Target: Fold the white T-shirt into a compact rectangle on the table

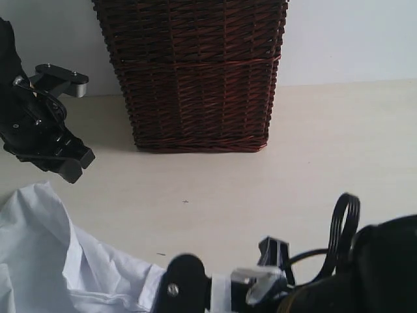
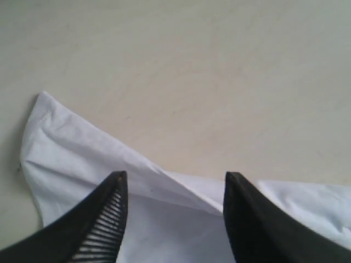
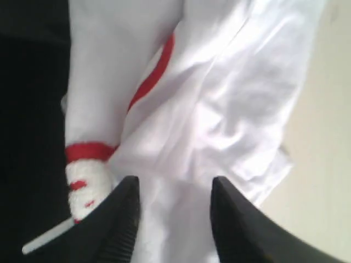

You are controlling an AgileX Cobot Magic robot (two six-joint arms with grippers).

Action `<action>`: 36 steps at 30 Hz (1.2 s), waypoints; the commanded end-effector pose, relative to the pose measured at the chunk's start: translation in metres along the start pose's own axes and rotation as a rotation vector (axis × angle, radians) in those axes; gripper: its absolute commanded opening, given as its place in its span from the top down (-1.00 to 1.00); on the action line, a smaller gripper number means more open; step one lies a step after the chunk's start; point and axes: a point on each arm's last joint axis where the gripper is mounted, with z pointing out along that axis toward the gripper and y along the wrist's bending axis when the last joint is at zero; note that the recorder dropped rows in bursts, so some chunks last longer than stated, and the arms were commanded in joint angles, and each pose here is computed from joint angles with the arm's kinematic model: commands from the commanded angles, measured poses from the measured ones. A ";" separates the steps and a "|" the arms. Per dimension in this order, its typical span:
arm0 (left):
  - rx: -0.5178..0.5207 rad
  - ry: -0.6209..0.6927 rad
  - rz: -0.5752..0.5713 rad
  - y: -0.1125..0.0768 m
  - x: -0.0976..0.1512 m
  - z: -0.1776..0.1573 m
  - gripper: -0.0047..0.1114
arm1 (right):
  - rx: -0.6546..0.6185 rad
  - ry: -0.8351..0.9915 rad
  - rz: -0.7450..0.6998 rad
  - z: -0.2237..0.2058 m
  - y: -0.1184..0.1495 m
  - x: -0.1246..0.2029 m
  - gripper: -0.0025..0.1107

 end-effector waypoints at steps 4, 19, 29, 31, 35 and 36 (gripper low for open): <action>0.007 -0.009 -0.019 0.000 0.000 -0.004 0.01 | 0.071 -0.161 0.077 -0.041 -0.012 -0.015 -0.03; 0.030 0.024 -0.032 -0.002 0.003 -0.004 0.01 | 0.153 -0.051 0.445 0.055 -0.073 -0.011 0.10; 0.026 0.004 -0.025 -0.002 0.001 -0.004 0.01 | 0.053 0.049 0.382 0.110 -0.069 -0.004 0.22; 0.026 0.004 -0.023 -0.002 0.001 -0.004 0.01 | 0.038 0.050 0.375 0.111 -0.067 -0.004 0.27; 0.026 0.002 -0.021 -0.002 0.001 -0.004 0.01 | 0.037 0.055 0.367 0.108 -0.067 -0.004 0.41; 0.026 0.002 -0.021 -0.002 0.001 -0.004 0.01 | 0.040 0.051 0.362 0.107 -0.067 -0.004 0.50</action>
